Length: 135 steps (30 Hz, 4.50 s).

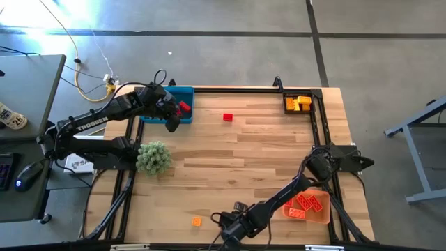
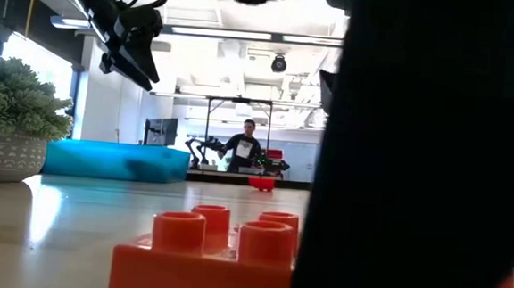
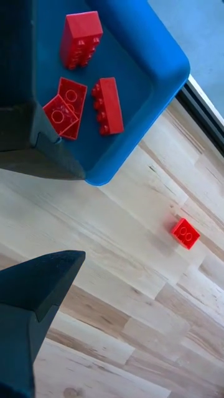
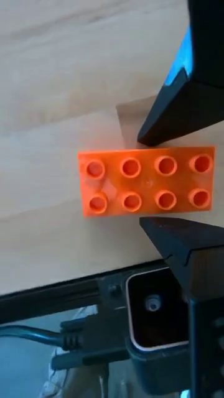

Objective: Sort & place blocks by color
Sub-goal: Put the orange game piece into the orange bin, then put the yellow game piece into the black bin

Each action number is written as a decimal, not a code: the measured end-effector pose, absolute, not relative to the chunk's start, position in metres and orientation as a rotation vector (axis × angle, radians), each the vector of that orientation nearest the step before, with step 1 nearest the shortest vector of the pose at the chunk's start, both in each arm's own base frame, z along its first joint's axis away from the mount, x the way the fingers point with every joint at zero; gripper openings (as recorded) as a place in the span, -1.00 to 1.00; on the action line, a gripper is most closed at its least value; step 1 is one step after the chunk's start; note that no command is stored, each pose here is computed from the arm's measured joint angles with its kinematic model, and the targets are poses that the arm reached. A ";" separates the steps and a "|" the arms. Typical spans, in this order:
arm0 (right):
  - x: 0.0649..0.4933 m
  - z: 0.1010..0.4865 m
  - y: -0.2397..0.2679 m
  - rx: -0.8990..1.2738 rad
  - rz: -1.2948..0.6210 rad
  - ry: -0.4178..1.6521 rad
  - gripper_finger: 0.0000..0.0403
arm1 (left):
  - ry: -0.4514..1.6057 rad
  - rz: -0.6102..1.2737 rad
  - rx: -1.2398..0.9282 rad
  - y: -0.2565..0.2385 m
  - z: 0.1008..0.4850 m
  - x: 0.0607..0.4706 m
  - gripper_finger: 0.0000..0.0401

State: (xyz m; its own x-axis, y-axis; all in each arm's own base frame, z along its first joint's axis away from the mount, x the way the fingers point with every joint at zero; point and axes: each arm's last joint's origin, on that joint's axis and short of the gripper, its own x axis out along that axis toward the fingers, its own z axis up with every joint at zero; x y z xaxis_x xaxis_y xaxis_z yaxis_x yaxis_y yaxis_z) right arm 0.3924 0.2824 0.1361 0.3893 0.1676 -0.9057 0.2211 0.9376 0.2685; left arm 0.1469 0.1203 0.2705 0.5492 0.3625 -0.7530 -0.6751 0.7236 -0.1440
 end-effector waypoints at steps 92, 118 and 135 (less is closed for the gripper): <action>0.158 0.193 0.221 0.580 -0.630 1.494 -0.47 | 0.568 0.147 -0.465 0.057 0.289 0.197 -0.08; 0.158 0.266 0.188 0.348 -0.671 1.352 0.15 | 0.612 0.103 -0.612 -0.005 0.288 0.206 -0.08; 0.163 0.299 0.145 0.572 -0.729 1.188 0.15 | 0.831 -0.094 -0.651 -0.060 0.265 0.218 -0.08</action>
State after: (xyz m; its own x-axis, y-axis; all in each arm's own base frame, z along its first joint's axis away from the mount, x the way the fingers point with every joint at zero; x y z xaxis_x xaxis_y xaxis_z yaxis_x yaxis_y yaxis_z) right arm 0.1631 0.1452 0.2986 0.1991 -0.2028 -0.9588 0.7629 0.6461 0.0218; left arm 0.2184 -0.0602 0.2650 0.6820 -0.3232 -0.6560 -0.1686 0.8034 -0.5711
